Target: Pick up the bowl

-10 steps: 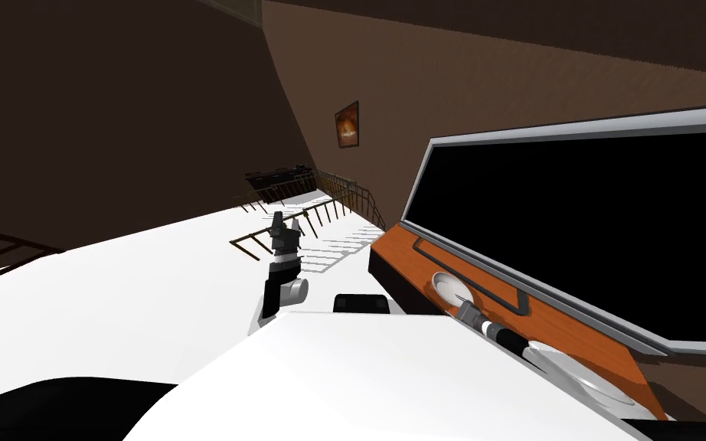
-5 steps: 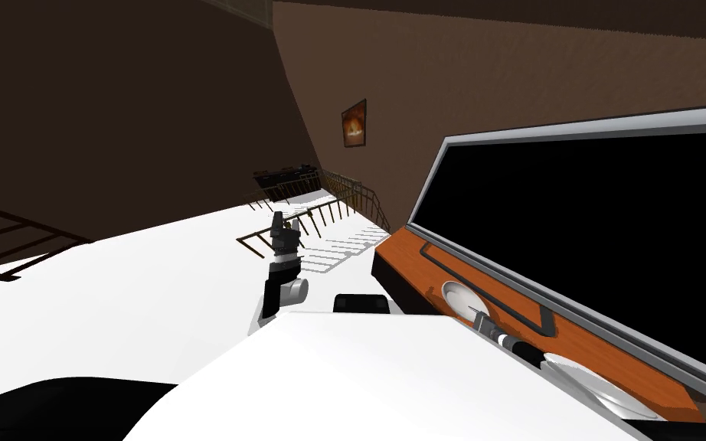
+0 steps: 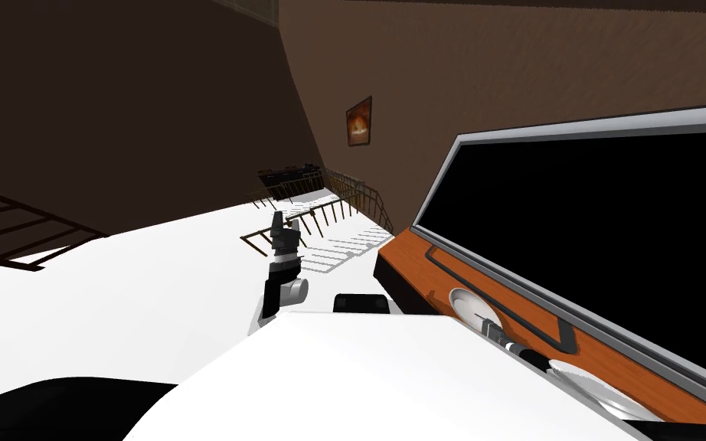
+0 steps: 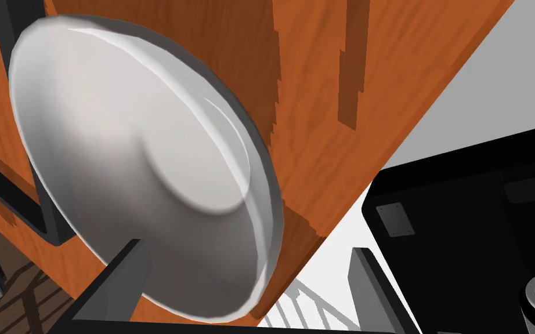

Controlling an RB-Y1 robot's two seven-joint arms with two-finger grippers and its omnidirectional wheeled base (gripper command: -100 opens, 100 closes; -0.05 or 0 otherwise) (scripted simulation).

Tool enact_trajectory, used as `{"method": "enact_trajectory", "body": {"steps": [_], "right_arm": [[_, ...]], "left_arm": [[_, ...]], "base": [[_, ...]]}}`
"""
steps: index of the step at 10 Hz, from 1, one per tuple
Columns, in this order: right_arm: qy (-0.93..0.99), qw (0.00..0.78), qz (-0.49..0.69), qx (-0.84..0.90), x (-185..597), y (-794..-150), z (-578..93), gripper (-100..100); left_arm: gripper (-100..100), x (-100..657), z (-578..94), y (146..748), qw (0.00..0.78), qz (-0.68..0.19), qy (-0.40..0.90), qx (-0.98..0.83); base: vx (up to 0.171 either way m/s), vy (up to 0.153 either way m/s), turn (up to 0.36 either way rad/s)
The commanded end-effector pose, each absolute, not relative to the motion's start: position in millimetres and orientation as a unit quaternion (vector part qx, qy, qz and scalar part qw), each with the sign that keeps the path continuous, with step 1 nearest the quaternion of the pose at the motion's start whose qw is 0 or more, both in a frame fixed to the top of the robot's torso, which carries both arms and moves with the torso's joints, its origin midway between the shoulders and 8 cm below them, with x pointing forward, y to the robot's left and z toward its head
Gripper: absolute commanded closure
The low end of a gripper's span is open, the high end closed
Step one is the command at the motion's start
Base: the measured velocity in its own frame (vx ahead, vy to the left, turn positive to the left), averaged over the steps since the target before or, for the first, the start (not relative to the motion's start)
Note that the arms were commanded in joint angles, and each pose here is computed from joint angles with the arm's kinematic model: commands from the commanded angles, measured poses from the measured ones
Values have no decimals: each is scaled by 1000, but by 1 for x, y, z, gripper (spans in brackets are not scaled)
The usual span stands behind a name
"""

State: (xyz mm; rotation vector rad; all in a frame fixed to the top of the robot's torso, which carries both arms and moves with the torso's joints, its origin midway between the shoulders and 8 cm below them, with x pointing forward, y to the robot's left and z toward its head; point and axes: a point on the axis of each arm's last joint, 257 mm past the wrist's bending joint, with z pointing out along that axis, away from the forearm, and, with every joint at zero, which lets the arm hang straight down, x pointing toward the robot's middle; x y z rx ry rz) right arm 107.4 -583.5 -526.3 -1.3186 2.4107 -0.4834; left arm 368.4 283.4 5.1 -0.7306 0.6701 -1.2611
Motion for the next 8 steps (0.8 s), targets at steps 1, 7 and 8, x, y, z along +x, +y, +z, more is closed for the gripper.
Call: {"method": "enact_trajectory", "body": {"steps": [1,7,8], "right_arm": [[853,174,-171,-461,109,-573,-538,-100],[855,174,-171,-458,110,-566,-545,100],[855,174,-172,-457,110,-567,-545,100]], "left_arm": [[0,368,5,283,695,-565,300,-327],[0,368,5,283,695,-565,300,-327],[0,368,5,283,695,-565,300,-327]], "base": [[7,-48,63],[-5,-37,19],[0,0,0]]}}
